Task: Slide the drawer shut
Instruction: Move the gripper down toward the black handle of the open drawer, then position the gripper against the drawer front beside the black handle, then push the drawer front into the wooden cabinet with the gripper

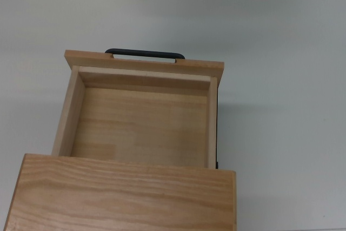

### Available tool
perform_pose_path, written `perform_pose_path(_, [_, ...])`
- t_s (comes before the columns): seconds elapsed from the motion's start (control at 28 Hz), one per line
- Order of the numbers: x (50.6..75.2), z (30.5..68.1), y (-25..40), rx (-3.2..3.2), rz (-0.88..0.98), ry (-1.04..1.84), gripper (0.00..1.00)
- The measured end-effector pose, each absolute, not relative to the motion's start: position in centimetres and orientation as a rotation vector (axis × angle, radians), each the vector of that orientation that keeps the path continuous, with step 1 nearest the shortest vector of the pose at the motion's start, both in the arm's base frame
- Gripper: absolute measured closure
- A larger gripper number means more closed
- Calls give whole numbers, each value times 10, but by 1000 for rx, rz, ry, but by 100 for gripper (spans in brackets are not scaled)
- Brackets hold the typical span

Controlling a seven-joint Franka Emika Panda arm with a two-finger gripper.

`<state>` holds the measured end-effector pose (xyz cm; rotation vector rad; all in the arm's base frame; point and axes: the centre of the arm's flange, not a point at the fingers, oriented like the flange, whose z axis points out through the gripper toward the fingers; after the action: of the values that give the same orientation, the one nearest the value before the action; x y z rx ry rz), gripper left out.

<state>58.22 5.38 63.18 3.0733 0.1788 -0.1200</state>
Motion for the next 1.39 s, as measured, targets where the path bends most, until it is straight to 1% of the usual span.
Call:
perform_pose_path(0.11, [593, 617, 55, 3075, -124, 181, 99])
perform_pose_path(0.46, [635, 578, 60, 3090, 21, 170, 99])
perform_pose_path(0.64, [646, 568, 66, 3093, 75, 180, 99])
perform_pose_path(0.93, [654, 569, 77, 3095, 172, 194, 99])
perform_pose_path(1.11, [665, 569, 78, 3094, 290, 179, 99])
perform_pose_path(1.39, [695, 556, 78, 3056, 546, 187, 99])
